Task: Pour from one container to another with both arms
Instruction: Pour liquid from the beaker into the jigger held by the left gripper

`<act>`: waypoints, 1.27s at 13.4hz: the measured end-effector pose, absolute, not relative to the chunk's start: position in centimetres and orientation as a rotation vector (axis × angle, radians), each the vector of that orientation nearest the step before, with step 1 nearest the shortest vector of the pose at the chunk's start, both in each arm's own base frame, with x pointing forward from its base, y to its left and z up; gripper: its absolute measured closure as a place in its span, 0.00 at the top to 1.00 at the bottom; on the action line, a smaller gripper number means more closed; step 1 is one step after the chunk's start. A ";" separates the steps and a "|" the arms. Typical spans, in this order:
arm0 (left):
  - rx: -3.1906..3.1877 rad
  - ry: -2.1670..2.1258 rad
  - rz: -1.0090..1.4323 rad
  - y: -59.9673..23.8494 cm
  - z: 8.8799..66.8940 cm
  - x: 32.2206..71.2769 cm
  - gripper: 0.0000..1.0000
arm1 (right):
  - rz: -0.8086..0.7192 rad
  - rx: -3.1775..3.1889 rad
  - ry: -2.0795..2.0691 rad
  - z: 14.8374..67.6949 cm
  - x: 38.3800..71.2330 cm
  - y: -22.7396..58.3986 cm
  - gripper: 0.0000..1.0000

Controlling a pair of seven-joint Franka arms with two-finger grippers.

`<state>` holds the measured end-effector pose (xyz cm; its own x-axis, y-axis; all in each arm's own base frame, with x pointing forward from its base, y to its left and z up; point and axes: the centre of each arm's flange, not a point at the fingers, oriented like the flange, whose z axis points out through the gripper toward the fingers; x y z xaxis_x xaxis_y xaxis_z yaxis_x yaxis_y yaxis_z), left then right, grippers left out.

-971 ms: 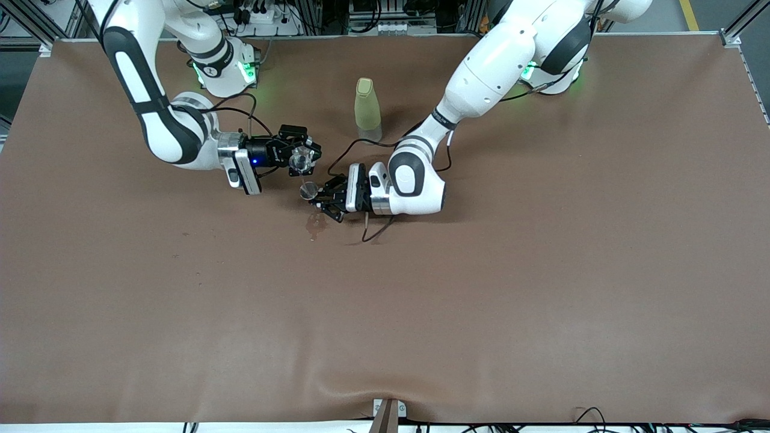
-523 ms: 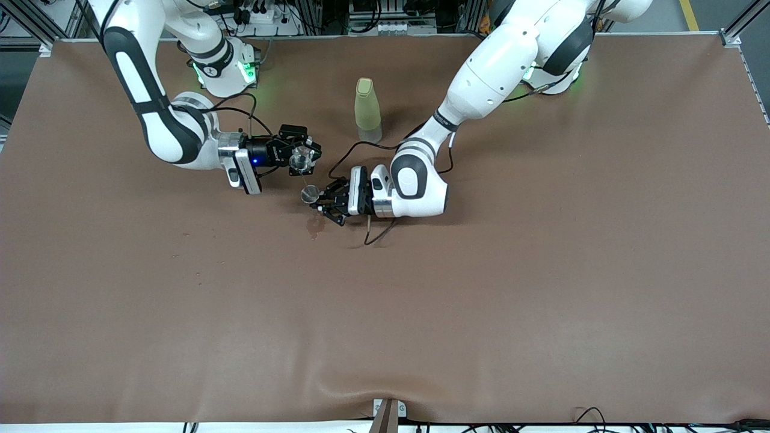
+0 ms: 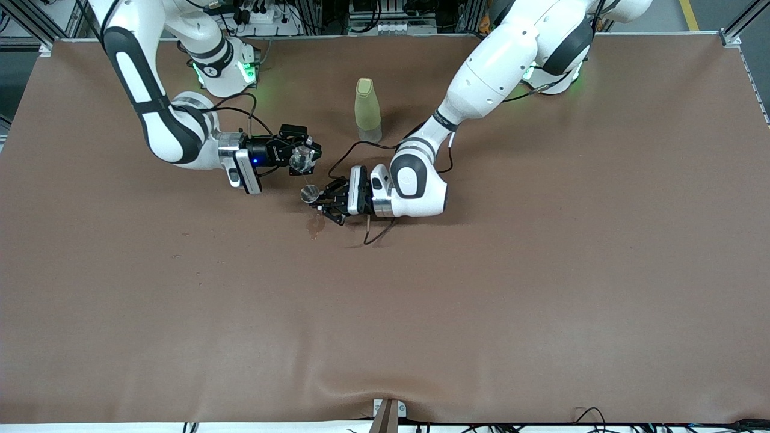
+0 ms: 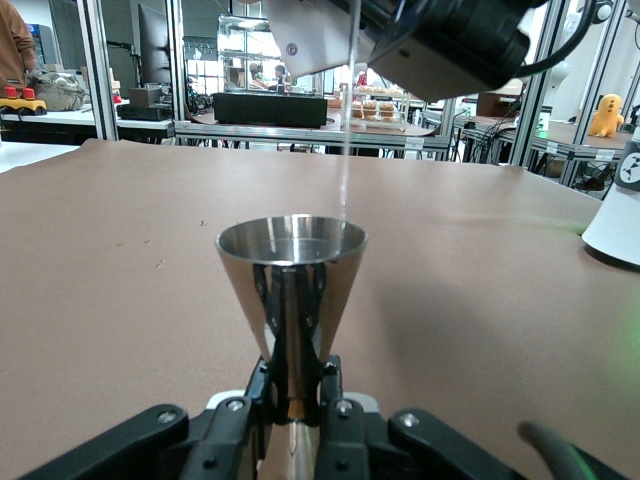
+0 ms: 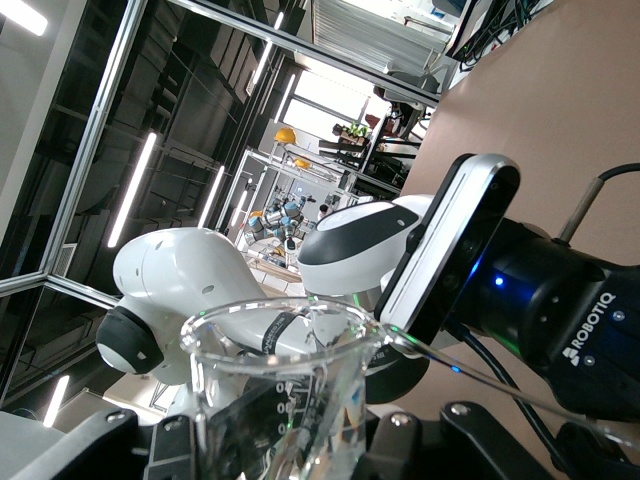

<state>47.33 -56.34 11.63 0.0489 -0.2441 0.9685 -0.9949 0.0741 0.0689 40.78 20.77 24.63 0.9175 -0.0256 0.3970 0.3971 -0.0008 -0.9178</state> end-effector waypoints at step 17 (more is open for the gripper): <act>1.341 -1.375 0.972 -56.9 11.7 46.7 0.21 | -0.241 -1.551 -0.193 24.7 40.9 20.8 0.16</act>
